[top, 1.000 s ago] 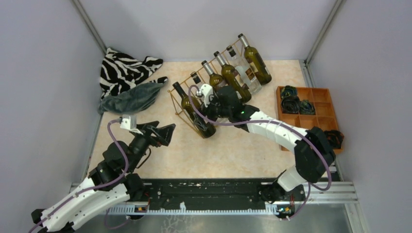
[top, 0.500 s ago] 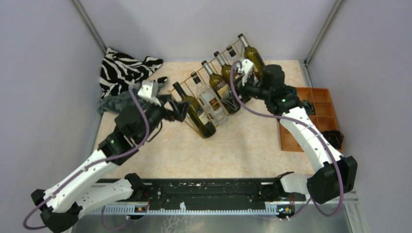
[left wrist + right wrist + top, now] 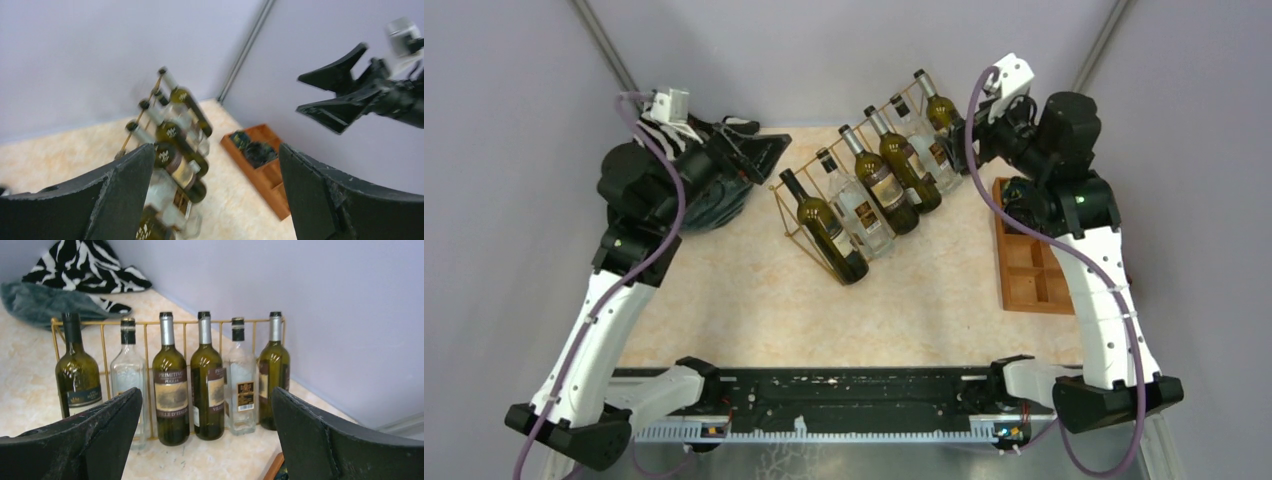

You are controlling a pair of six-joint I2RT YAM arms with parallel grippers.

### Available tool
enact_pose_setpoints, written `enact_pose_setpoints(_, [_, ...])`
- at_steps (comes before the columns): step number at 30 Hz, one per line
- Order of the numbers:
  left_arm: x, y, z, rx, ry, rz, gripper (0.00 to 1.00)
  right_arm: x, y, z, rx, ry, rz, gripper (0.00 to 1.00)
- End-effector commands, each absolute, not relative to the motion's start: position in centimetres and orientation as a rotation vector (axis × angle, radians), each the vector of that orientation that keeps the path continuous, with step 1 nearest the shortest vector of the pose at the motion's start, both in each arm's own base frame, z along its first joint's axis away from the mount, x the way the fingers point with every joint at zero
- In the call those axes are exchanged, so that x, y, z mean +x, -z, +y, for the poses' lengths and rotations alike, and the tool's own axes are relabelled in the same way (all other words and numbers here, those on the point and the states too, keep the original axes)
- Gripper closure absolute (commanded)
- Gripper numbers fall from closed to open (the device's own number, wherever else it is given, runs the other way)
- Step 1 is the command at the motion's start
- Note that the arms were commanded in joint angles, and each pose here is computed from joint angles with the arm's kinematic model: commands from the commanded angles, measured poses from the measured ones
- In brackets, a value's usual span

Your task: Put the wine bottle on the wine rack

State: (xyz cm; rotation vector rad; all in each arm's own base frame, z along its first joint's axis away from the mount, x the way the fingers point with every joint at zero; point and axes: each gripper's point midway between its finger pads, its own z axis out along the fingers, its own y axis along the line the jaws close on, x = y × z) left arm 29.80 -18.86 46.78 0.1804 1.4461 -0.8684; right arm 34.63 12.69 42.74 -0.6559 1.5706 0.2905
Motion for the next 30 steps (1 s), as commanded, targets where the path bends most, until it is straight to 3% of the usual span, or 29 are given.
enact_pose_setpoints(1, [25.5, -53.3, -18.5, 0.274, 0.929, 1.289, 0.02, 32.1, -48.6, 11.4, -0.584, -0.247, 1.494, 0.02])
enact_pose_setpoints(11, [21.1, -56.9, -15.7, 0.263, 0.859, 1.205, 0.02, 27.8, -57.5, 10.8, -0.394, -0.364, 1.361, 0.01])
enact_pose_setpoints(16, [20.1, -56.9, -15.0, 0.25, 0.845, 1.206, 0.01, 27.4, -58.5, 9.3, -0.246, -0.367, 1.365, 0.01])
enact_pose_setpoints(30, [19.4, -56.7, -14.0, 0.233, 0.804, 1.214, 0.01, 26.2, -60.7, 8.2, -0.32, -0.243, 1.306, 0.01])
